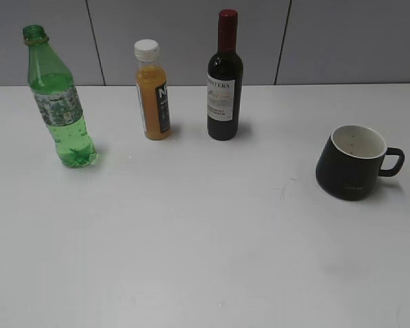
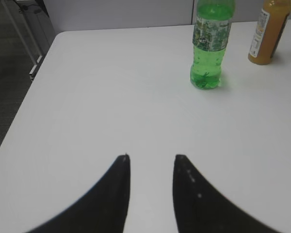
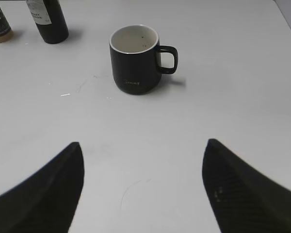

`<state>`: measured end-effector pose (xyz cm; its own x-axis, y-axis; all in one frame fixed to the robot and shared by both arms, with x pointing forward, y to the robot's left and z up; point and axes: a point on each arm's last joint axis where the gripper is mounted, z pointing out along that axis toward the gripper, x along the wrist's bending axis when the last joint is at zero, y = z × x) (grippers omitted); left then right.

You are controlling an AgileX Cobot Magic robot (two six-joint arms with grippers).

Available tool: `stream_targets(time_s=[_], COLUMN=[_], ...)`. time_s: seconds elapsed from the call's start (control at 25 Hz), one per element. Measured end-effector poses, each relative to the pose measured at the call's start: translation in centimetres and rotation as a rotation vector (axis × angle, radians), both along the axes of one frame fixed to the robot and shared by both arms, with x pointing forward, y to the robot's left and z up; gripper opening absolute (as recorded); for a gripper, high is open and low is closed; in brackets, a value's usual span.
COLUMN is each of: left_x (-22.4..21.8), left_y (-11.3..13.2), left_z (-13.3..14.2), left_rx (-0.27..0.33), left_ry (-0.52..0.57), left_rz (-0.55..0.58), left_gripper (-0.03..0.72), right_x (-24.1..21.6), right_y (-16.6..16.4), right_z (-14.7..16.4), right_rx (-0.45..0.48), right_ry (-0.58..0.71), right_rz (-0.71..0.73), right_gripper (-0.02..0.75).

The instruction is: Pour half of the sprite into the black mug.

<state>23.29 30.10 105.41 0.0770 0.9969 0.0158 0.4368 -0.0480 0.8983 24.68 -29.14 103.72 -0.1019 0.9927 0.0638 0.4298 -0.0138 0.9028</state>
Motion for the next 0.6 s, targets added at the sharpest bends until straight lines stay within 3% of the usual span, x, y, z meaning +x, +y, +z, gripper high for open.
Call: stream_targets(time_s=[0.6], left_x=[0.0], left_y=[0.0], left_z=[0.0], left_rx=[0.0], left_ry=[0.0], left_rz=[0.0], left_gripper=[0.238], right_x=[0.0], right_y=[0.0], right_z=[0.0], right_rx=[0.0], right_ry=[0.0], right_rz=[0.0], right_gripper=[0.573])
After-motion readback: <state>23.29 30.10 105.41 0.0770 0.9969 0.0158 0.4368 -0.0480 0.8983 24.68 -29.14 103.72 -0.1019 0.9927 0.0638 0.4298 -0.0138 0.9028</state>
